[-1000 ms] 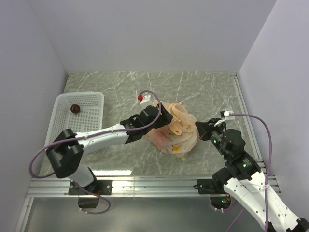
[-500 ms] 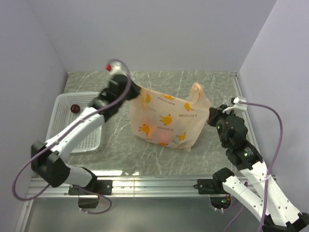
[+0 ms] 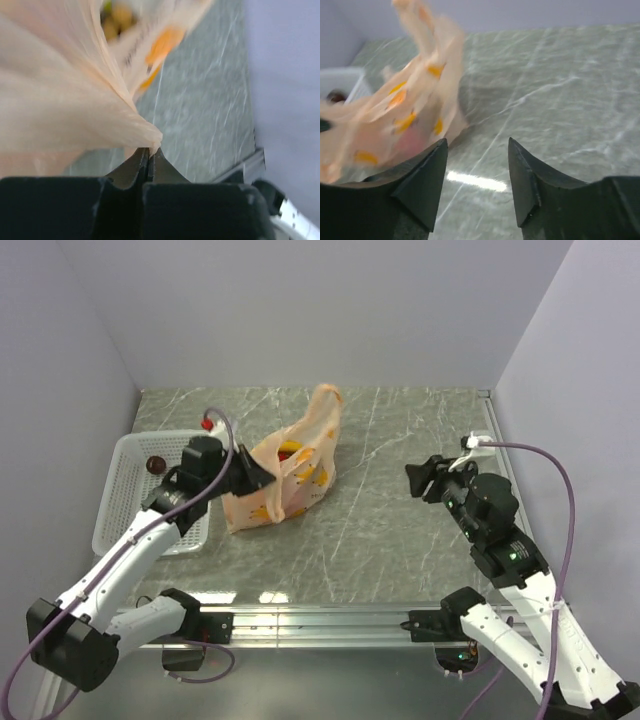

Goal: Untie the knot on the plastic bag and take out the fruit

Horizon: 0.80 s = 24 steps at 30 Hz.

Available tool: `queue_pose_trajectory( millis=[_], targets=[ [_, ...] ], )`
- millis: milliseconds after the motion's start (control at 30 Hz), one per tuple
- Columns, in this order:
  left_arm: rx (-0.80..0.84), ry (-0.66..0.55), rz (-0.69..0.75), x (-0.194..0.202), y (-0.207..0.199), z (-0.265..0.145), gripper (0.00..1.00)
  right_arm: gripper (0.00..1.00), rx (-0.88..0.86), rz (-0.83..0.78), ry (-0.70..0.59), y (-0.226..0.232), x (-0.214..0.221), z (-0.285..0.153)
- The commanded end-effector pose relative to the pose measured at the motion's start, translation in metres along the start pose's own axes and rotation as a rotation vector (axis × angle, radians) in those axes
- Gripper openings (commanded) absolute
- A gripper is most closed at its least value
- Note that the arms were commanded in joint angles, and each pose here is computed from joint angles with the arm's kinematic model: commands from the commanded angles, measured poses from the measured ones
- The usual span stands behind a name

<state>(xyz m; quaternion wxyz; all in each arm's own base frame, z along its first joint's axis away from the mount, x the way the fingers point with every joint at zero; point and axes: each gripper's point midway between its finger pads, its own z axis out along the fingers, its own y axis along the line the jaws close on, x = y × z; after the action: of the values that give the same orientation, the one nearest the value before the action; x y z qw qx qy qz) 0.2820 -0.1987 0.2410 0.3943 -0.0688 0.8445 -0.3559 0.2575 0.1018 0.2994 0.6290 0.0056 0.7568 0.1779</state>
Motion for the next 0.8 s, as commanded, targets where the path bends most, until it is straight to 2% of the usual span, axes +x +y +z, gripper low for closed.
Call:
queue_pose_trajectory(
  millis=[0,33,133,200,333,533,767],
  targets=[
    [0.120,0.095,-0.046,0.034,-0.011,-0.019,0.01,0.63,-0.272,-0.087,0.061,0.049,0.008,-0.019],
    [0.119,0.101,-0.051,0.039,-0.009,-0.023,0.01,0.67,-0.296,-0.111,0.082,0.056,0.007,-0.017],
    [0.129,0.075,-0.072,0.041,-0.011,-0.042,0.01,0.67,-0.310,-0.112,0.151,0.078,0.009,-0.004],
    [0.167,0.046,-0.103,0.042,-0.017,-0.056,0.01,0.68,-0.252,-0.049,0.176,0.088,0.011,0.013],
    [0.230,0.024,-0.164,0.050,-0.025,-0.067,0.01,0.77,-0.242,0.203,0.181,0.131,0.019,0.038],
    [0.236,0.042,-0.191,0.065,-0.023,-0.070,0.00,0.82,-0.075,0.349,0.219,0.162,0.051,0.072],
    [0.229,0.042,-0.192,0.071,-0.021,-0.075,0.01,0.84,-0.010,0.473,0.199,0.174,0.067,0.101]
  ],
)
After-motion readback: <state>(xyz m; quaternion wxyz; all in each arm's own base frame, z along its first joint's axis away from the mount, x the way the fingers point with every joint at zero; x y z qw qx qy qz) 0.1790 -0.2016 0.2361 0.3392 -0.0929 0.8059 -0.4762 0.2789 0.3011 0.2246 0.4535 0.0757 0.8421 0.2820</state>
